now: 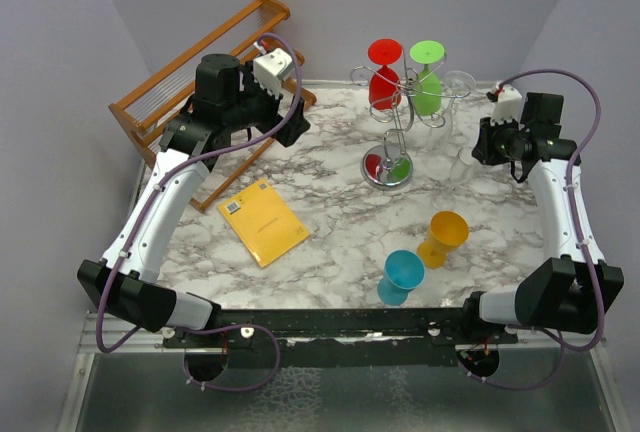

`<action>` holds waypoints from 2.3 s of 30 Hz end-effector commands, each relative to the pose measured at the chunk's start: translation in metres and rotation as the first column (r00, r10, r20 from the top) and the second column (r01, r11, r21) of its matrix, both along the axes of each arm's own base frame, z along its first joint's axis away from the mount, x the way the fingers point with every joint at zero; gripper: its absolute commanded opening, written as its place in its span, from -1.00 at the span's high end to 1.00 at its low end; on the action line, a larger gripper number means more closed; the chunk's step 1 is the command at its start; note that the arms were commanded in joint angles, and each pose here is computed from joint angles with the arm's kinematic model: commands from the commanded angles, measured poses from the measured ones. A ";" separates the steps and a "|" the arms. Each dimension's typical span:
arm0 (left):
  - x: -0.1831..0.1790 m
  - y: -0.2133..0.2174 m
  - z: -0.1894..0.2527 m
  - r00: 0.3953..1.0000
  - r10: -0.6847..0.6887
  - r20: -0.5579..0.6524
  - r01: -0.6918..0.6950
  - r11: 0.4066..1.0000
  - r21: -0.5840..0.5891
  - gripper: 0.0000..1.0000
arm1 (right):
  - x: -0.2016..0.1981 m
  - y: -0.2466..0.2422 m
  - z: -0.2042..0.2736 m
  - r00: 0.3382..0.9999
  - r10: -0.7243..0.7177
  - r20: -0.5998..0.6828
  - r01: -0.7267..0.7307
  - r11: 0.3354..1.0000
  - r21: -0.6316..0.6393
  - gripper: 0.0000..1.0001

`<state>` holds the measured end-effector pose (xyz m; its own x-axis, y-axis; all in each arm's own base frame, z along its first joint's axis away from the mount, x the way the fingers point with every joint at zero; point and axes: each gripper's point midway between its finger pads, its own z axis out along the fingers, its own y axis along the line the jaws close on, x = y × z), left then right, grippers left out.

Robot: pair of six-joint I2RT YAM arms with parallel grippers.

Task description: Place the wine glass upside down on the wine glass rack

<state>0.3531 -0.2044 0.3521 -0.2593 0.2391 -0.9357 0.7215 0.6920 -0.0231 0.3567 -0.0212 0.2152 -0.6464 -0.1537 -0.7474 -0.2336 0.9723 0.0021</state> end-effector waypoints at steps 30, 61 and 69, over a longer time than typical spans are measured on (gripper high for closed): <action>0.009 0.022 0.037 0.992 0.111 0.066 -0.106 0.991 -0.077 -0.98 | 0.039 -0.041 0.327 0.682 -0.092 0.725 0.269 0.954 -0.132 0.98; 0.024 -0.041 0.118 0.995 -0.088 -0.044 0.050 0.836 -0.546 -0.80 | -0.005 0.165 0.376 0.555 0.275 0.785 -0.584 0.801 0.132 0.98; 0.028 -0.053 0.107 0.983 -0.154 -0.104 0.062 0.801 -0.596 -0.58 | -0.006 0.195 0.355 0.557 0.345 0.755 -0.654 0.743 0.143 0.98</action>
<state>0.3876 -0.2482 0.4500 -0.3815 -0.2849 -0.8794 0.7161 0.5105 -0.4761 0.3623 0.1592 0.5624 0.0873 0.0793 -0.9930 -0.7213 0.6925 -0.0082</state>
